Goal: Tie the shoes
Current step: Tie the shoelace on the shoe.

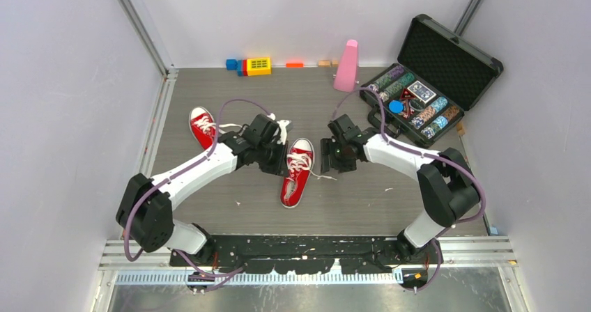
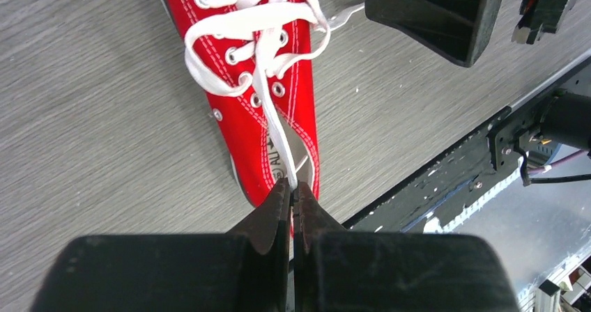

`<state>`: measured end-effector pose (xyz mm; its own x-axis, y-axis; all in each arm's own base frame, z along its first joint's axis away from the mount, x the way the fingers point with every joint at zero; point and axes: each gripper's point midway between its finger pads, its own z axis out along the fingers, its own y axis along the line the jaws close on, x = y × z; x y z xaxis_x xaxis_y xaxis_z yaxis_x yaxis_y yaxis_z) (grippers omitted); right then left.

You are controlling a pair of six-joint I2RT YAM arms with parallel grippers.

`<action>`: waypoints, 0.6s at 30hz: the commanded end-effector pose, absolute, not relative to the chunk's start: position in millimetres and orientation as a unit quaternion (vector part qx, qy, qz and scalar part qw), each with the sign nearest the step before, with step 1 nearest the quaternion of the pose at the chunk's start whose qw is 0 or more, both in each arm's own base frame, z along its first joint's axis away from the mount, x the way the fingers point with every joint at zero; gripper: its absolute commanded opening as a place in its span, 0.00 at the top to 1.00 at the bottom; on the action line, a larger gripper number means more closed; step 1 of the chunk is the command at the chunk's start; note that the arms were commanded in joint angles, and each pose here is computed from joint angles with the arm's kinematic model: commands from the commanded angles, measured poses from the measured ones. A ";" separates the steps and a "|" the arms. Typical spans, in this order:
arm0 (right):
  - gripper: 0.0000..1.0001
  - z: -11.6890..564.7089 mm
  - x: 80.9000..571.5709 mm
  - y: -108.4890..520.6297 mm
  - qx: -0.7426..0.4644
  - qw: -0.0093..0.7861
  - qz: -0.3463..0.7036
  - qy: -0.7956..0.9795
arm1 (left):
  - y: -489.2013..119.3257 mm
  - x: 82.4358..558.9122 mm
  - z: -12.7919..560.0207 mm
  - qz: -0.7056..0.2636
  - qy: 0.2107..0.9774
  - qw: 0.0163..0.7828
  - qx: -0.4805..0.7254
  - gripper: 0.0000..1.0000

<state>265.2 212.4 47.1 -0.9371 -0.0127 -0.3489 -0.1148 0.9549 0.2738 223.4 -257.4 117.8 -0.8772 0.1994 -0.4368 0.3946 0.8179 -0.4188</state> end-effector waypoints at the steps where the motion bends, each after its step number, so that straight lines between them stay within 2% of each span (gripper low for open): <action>1: 0.36 56.6 273.3 219.8 -0.091 0.202 0.121 0.968 | -244.5 219.5 136.9 -0.260 0.929 0.190 0.181 1.00; 12: 0.28 36.3 271.7 216.1 -0.129 0.187 0.075 0.971 | -237.8 225.9 132.2 -0.263 0.928 0.183 0.188 1.00; 18: 0.29 23.2 265.4 221.7 -0.142 0.163 0.084 0.973 | -234.3 226.7 133.2 -0.262 0.928 0.186 0.187 1.00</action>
<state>259.6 212.5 20.0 -0.9198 -0.2197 -0.3252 -0.2675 0.9573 0.1098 221.2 -231.9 115.9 -0.8800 0.2502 -0.4038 0.4170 0.8141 -0.4043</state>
